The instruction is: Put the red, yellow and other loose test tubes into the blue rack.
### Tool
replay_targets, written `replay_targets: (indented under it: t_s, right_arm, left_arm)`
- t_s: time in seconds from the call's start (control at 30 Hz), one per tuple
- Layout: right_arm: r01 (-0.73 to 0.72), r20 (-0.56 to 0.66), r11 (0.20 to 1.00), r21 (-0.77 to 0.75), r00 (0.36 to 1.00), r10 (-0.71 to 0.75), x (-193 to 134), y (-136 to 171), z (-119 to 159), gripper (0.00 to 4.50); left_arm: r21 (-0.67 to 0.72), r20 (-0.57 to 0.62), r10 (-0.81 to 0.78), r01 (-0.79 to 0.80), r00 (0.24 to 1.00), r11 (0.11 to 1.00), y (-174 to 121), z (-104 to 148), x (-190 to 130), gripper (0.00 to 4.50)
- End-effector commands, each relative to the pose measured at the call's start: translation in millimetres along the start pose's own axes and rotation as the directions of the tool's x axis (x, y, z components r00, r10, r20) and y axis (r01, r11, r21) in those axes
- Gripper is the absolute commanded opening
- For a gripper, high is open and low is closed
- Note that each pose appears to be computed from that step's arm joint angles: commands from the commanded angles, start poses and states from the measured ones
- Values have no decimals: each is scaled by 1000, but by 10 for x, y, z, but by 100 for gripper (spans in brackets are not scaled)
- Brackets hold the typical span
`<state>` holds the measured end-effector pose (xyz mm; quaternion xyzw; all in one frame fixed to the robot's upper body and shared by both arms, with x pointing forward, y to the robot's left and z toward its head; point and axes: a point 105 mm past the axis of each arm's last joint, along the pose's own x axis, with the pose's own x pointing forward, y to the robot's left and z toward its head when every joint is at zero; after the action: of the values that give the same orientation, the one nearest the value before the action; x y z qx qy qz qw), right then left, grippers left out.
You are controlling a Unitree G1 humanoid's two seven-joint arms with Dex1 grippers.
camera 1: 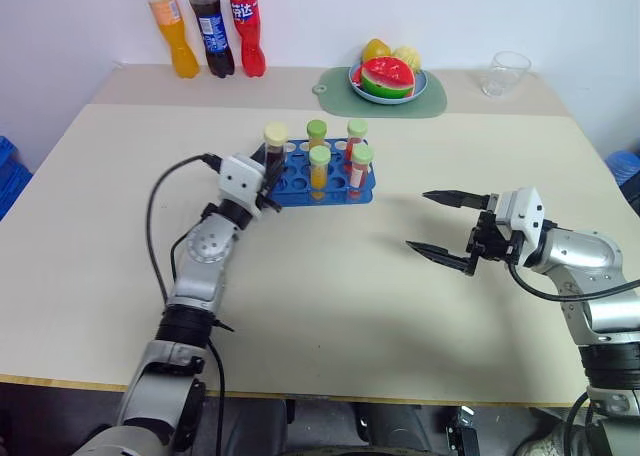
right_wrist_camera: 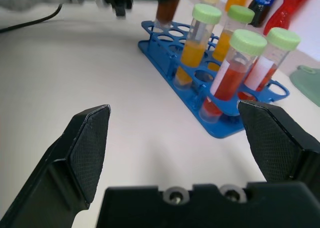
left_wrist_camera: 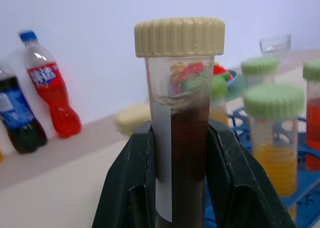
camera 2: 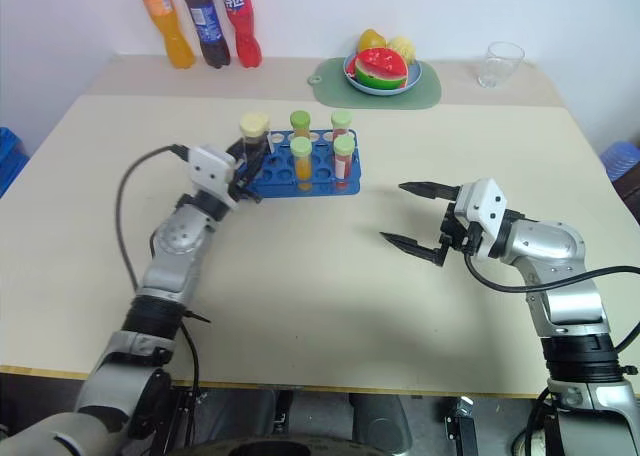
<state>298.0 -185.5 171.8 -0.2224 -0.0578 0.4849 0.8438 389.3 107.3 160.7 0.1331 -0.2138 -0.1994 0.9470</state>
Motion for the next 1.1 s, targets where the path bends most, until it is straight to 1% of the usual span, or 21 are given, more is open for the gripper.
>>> replay_targets:
  t_s: [0.03, 0.1, 0.17, 0.33, 0.37, 0.4, 0.43, 0.57, 0.6, 0.7, 0.8, 0.83, 0.87, 0.97, 1.1]
  right_arm:
    - [18, 27, 998, -52, 999, -17, -46, -38, 172, 450]
    - [21, 28, 998, -54, 999, -20, -46, -33, 189, 450]
    - [24, 28, 998, -55, 999, -23, -45, -32, 201, 450]
    - [29, 28, 998, -53, 999, -27, -36, -24, 203, 450]
    - [30, 30, 998, -52, 999, -28, -29, -23, 201, 450]
    - [30, 31, 998, -50, 999, -29, -23, -19, 197, 450]
    - [30, 32, 998, -49, 999, -29, -18, -16, 194, 450]
    - [32, 34, 999, -41, 999, -30, -6, -15, 169, 450]
    - [32, 35, 999, -40, 999, -31, -4, -15, 163, 450]
    - [35, 41, 999, -35, 999, -34, 8, -19, 155, 450]
    - [38, 46, 999, -28, 998, -37, 17, -10, 140, 450]
    - [40, 47, 999, -25, 998, -39, 17, -3, 129, 450]
    - [45, 47, 999, -19, 998, -45, 14, 5, 111, 450]
    - [75, 16, 997, 9, 997, -75, -34, 70, -20, 450]
    - [175, -39, 982, 76, 984, -172, -190, 130, -183, 450]
  left_arm:
    - [38, 33, -4, 3, 999, 999, -55, -11, 38, 81]
    - [-14, 23, 4, -4, 1000, 1000, -83, -64, 42, 81]
    - [-28, 27, -5, 6, 1000, 1000, -112, -75, 40, 81]
    - [-160, 1, 17, -16, 1000, 987, -89, -175, -4, 81]
    - [-197, -6, 14, -15, 1000, 980, -82, -201, -21, 128]
    - [-229, -22, 41, -45, 999, 972, -40, -240, -37, 180]
    - [-252, -39, 56, -65, 998, 965, -11, -277, -49, 222]
    - [-248, -55, 60, -72, 997, 966, 23, -311, -80, 429]
    - [-238, -49, 65, -75, 997, 968, 37, -293, -88, 446]
    - [-221, -29, 64, -69, 998, 973, 79, -203, -104, 446]
    - [-229, -3, 0, -1, 1000, 973, 71, -54, -140, 446]
    - [-199, -4, -20, 19, 1000, 980, 86, -8, -180, 446]
    - [-189, -12, -52, 49, 999, 981, 91, 24, -244, 446]
    - [-157, -112, -129, 110, 985, 981, 169, 12, -558, 446]
    - [-164, -196, -227, 196, 954, 967, 315, 60, -1015, 446]
